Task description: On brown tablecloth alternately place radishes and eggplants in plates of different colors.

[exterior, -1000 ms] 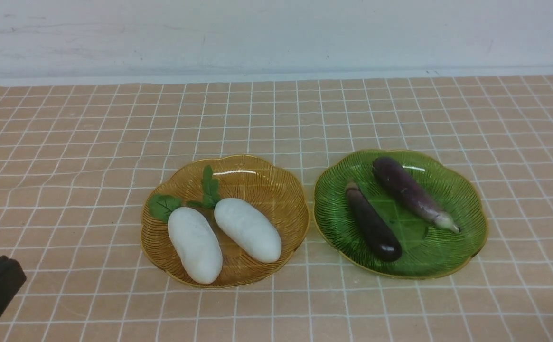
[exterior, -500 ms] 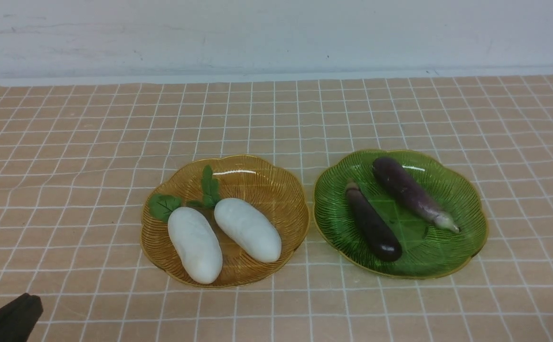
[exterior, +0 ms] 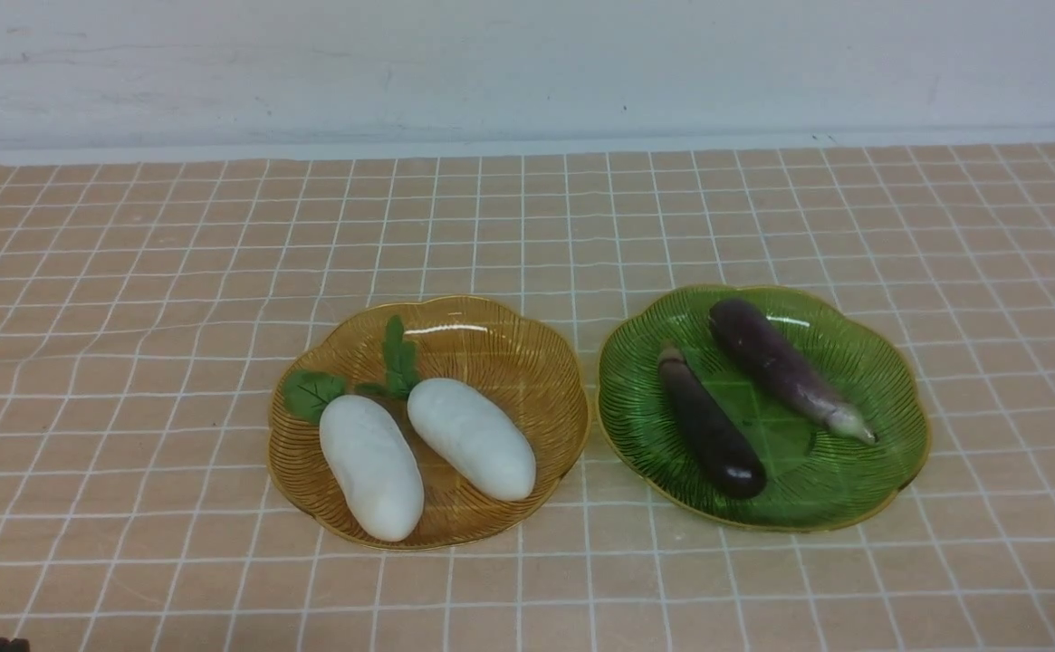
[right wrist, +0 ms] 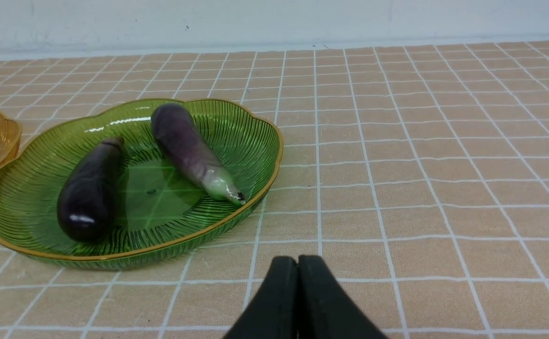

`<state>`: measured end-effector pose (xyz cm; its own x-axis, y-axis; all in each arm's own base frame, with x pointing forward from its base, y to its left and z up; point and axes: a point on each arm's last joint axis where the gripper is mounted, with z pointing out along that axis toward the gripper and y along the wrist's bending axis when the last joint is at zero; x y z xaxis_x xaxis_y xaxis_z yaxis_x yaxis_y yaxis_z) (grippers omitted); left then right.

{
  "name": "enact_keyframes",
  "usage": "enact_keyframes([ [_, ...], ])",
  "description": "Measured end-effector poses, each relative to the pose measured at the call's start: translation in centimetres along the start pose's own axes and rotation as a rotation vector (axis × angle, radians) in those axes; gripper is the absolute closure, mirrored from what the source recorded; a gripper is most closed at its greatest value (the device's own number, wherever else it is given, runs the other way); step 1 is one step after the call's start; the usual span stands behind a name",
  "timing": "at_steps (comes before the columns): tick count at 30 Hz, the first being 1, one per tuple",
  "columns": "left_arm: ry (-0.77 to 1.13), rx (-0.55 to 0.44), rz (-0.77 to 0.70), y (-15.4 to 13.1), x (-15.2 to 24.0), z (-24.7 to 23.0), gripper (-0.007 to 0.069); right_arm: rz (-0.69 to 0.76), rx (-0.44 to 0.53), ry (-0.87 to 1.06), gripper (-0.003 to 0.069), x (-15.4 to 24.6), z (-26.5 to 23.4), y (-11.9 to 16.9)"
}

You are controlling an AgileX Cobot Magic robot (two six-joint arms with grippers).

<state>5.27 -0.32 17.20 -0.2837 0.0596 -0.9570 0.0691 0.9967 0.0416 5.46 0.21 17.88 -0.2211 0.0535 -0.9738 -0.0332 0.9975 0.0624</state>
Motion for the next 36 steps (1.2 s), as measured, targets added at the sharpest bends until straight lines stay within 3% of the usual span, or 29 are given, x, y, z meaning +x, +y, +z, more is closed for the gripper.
enact_keyframes([
  [36,0.020,0.001,-0.018,-0.01,0.18,0.00,0.0628,0.000,0.000,0.000,0.0674,0.00,0.00,0.00],
])
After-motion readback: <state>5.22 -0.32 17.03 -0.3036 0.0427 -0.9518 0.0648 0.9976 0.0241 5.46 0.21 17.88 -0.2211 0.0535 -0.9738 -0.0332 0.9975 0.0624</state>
